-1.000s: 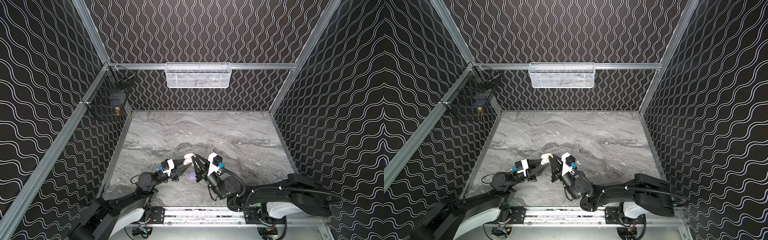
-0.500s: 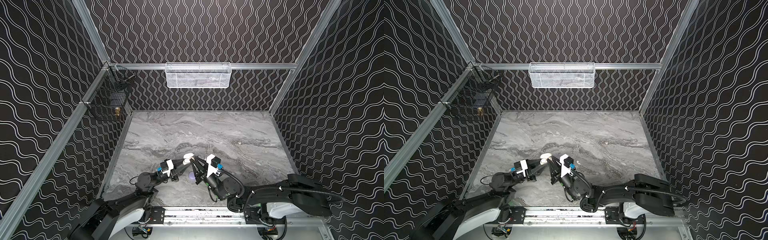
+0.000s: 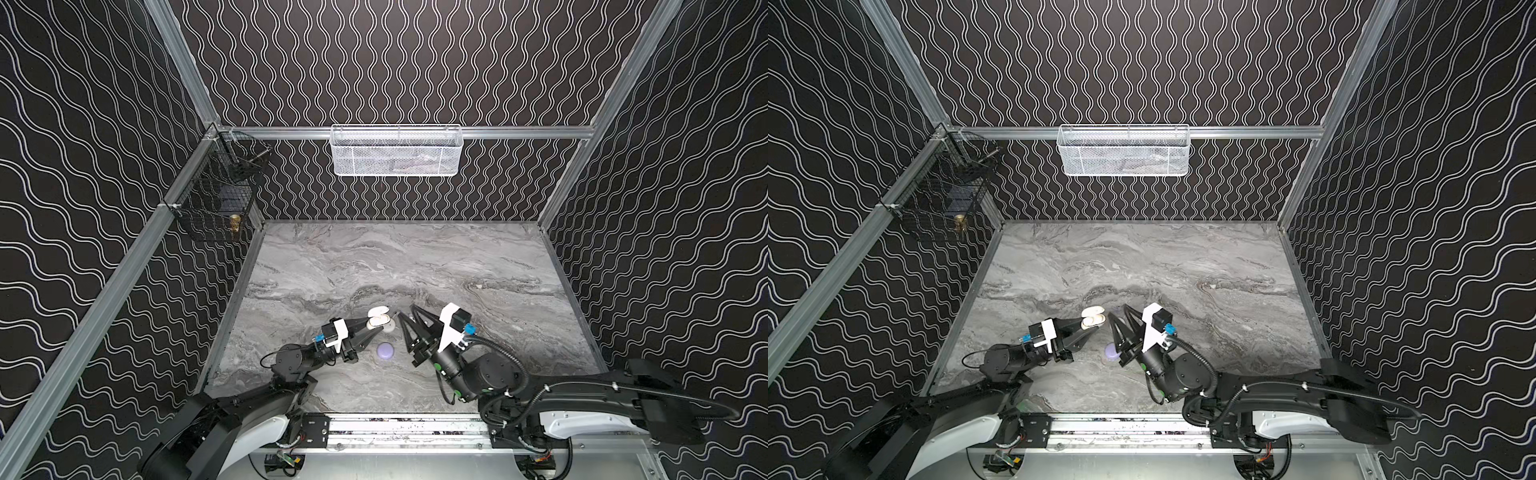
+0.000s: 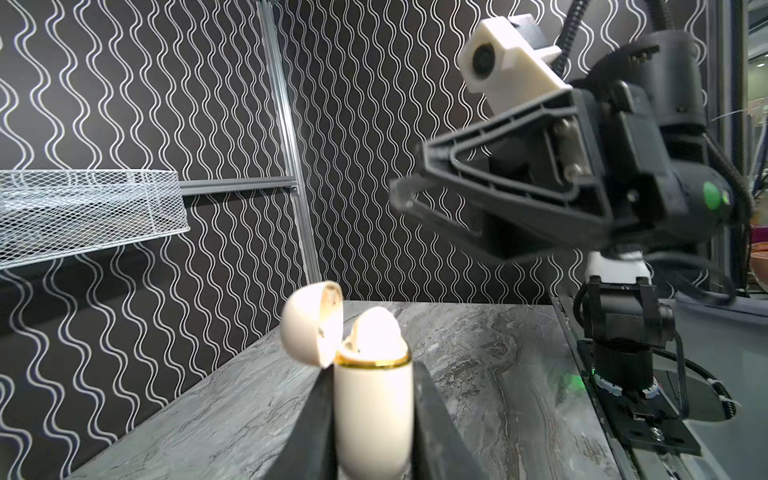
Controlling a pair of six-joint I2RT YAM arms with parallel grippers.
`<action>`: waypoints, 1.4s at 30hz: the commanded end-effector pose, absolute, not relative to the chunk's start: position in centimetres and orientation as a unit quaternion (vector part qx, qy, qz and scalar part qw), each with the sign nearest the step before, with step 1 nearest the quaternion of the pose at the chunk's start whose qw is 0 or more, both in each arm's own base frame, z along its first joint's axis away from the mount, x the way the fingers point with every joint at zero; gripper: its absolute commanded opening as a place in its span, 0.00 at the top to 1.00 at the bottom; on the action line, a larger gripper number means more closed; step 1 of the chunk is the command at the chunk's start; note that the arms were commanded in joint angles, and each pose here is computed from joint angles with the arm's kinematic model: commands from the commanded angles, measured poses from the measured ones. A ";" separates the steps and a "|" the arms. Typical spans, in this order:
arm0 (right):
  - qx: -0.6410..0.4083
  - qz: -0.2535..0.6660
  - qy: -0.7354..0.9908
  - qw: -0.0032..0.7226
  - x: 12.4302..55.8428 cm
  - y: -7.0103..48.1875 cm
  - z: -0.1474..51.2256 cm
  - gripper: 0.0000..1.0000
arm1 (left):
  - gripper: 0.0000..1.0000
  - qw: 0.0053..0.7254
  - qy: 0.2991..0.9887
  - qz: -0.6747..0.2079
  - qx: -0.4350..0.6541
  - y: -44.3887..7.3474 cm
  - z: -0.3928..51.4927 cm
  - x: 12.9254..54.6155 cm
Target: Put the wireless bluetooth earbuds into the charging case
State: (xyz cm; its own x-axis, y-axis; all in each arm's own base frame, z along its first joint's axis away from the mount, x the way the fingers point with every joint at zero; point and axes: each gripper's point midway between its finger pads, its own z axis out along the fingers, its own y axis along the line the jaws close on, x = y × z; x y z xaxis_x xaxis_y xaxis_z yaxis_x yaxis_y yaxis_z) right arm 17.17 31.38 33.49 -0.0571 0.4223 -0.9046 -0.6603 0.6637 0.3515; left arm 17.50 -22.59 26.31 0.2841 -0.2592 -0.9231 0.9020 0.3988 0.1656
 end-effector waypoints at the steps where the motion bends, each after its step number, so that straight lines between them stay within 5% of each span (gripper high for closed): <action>1: -0.102 0.349 0.695 0.620 20.7 31.2 31.2 0.61 | 1.00 0.719 0.399 -0.410 0.394 -23.0 27.4 16.5; 5: -0.127 0.337 0.768 0.530 25.2 31.7 27.8 0.66 | 1.00 0.707 0.391 -0.419 0.415 -23.6 27.2 16.0; 12: -0.254 0.365 0.765 0.466 23.2 36.4 26.8 0.65 | 1.00 0.692 0.399 -0.427 0.423 -24.3 26.6 16.4; 24: -0.317 0.386 0.718 0.485 18.1 38.0 28.4 0.65 | 1.00 0.687 0.437 -0.423 0.398 -24.3 25.9 18.0; 29: -0.256 0.370 0.720 0.527 18.8 34.7 28.9 0.62 | 1.00 0.676 0.517 -0.401 0.341 -23.7 23.9 21.7; 39: -0.194 0.322 0.746 0.549 20.3 31.1 27.7 0.61 | 1.00 0.660 0.551 -0.405 0.310 -23.2 22.8 23.8; 42: -0.164 0.307 0.754 0.558 21.2 30.1 27.6 0.58 | 1.00 0.640 0.623 -0.379 0.242 -22.1 21.2 26.9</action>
